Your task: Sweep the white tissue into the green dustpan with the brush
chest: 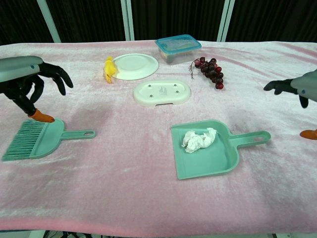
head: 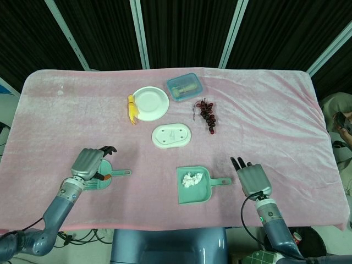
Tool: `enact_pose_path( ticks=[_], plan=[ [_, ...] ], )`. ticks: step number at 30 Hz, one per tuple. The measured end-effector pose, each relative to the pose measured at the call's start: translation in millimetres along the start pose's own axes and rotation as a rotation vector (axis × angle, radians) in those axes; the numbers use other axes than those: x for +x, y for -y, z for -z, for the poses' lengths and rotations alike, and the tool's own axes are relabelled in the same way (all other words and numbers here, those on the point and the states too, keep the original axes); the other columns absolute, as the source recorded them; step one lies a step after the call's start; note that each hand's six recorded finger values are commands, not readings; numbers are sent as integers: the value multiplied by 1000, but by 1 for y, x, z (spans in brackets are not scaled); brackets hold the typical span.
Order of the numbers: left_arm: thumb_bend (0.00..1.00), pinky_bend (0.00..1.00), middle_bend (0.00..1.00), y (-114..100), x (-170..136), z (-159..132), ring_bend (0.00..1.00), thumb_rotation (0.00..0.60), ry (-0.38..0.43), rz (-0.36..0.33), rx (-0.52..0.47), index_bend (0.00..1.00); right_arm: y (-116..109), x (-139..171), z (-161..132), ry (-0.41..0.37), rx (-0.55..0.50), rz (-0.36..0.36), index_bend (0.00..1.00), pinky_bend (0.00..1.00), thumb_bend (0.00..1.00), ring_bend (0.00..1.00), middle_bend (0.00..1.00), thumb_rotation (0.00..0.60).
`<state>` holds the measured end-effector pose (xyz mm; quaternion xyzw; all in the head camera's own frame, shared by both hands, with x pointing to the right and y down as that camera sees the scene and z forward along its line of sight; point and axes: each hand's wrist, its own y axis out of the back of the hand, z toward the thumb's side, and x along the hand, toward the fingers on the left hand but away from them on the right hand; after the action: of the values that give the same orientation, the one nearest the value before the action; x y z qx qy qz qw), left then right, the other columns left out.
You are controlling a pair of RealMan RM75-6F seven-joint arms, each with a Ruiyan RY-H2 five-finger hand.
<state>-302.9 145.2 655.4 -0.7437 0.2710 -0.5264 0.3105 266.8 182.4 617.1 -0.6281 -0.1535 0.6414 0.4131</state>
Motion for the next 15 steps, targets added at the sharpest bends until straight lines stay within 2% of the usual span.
enact_pose_path(
  ticks=[3, 4, 7, 10, 15],
  plan=[
    [47, 56, 49, -15, -28, 12, 17, 600, 0, -60, 25, 172, -2, 11, 17, 1, -46, 35, 0, 201, 84, 1, 0, 600],
    [41, 33, 27, -18, -37, 17, 5, 600, -5, -73, 37, 151, -2, 15, 22, 3, -65, 45, 0, 196, 74, 0, 0, 600],
    [33, 12, 0, -27, -68, 34, 0, 600, -37, -107, 73, 82, 0, 29, 40, 17, -143, 74, 0, 191, 56, 0, 0, 600],
    [32, 10, 0, -28, -94, 48, 0, 600, -79, -137, 64, 32, 4, 44, 61, 46, -226, 106, 0, 182, 48, 0, 0, 600],
    [32, 10, 0, -30, -138, 78, 0, 600, -180, -211, 54, 5, 13, 76, 99, 124, -355, 189, 0, 178, 48, 0, 0, 600]
  ],
)
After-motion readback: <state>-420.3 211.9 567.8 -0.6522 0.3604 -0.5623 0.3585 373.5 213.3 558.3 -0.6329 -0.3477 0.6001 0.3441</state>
